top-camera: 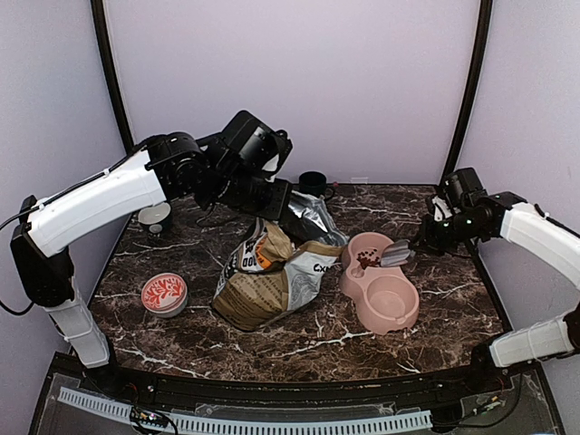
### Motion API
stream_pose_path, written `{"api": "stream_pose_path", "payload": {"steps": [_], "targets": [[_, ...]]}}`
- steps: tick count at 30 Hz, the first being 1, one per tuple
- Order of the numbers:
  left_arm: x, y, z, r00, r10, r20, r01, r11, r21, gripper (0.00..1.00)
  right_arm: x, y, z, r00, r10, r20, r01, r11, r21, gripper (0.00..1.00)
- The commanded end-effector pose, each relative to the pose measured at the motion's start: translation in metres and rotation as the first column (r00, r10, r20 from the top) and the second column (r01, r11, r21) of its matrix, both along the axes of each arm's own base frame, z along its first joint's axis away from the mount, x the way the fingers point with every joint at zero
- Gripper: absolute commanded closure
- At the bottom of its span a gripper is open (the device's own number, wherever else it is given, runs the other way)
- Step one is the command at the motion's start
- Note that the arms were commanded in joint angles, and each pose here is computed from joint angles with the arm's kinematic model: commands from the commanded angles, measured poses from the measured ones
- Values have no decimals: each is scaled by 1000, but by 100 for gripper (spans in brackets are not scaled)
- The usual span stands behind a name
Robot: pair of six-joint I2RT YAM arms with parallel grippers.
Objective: Serve the pet food
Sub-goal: Adjust the pet food bowl at the center of the board.
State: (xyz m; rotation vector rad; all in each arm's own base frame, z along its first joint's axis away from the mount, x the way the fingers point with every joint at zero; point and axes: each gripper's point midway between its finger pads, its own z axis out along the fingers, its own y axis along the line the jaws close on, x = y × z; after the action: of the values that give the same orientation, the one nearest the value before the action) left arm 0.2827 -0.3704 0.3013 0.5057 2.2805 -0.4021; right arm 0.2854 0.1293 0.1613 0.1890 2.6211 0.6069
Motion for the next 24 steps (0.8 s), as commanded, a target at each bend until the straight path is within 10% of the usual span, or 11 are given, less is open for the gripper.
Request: {"api": "stream_pose_path", "payload": {"steps": [1,24], "targets": [[-3,5,26,999,1,34,1,997,-71,100,-1,-1,-4,1000,26,-11,-27,994,-101,100],[-3,2,27,999,-9,31,11,996,-84,100,-3,11,3,997,78,18,-75,987,-141,100]]}}
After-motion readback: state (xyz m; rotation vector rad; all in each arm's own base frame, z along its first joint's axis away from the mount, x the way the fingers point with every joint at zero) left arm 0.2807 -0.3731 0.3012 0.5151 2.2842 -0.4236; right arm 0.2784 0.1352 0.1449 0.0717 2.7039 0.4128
